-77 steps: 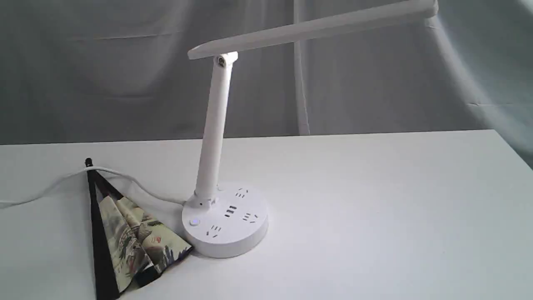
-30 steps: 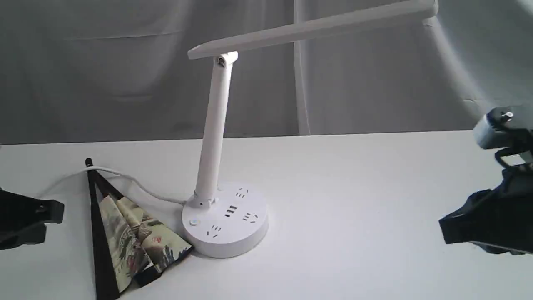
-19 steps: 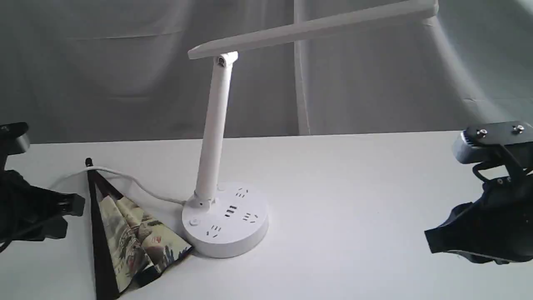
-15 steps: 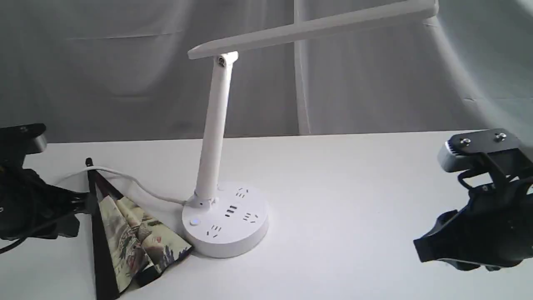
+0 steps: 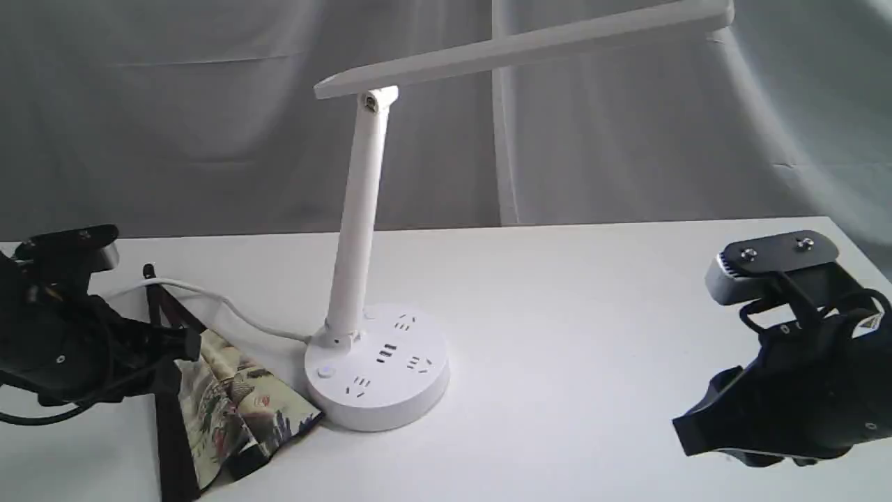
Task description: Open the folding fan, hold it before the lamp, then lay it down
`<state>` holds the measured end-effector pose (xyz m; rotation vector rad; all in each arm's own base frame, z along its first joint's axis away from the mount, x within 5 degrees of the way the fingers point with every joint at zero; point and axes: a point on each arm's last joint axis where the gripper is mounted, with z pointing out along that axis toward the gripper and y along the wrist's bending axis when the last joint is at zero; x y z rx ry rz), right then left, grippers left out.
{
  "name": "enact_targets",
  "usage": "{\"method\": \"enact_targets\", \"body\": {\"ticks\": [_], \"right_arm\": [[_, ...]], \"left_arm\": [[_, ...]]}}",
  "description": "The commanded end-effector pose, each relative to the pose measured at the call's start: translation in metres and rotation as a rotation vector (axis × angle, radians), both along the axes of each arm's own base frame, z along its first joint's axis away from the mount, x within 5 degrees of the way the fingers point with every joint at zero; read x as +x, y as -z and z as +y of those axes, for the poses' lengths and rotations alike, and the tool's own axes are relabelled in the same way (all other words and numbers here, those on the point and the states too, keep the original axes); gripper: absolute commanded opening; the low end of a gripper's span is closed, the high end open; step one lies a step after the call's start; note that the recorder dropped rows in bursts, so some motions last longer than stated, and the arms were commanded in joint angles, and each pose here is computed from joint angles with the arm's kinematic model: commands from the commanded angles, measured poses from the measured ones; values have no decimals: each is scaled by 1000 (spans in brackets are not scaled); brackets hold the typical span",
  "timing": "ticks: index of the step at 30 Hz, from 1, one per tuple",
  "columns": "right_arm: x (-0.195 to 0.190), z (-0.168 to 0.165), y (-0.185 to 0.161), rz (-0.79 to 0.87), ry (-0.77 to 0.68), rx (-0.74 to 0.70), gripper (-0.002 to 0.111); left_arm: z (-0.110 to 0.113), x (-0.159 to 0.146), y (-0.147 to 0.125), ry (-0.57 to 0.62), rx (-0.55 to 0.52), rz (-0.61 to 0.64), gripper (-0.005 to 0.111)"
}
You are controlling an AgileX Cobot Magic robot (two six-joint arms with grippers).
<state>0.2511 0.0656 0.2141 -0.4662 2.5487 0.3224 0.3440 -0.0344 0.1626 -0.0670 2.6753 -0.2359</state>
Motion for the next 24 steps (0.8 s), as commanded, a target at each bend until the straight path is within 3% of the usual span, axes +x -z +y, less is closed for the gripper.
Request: {"method": "enact_targets", "body": {"ticks": [1, 6, 13, 19, 24], "right_arm": [[2, 1, -2, -17, -3, 0, 33], [2, 1, -2, -17, -3, 0, 33], [3, 1, -2, -24, 3, 3, 33], [3, 1, -2, -25, 1, 3, 33], [3, 1, -2, -27, 2, 2, 33]], "left_arm": [[-2, 11, 6, -61, -35, -54, 60], [-5, 20, 10, -156, -108, -82, 59], [-13, 46, -1, -86, -117, -70, 58], [-22, 58, 13, -71, -134, 4, 56], [-37, 59, 23, 38, -46, 34, 56]]}}
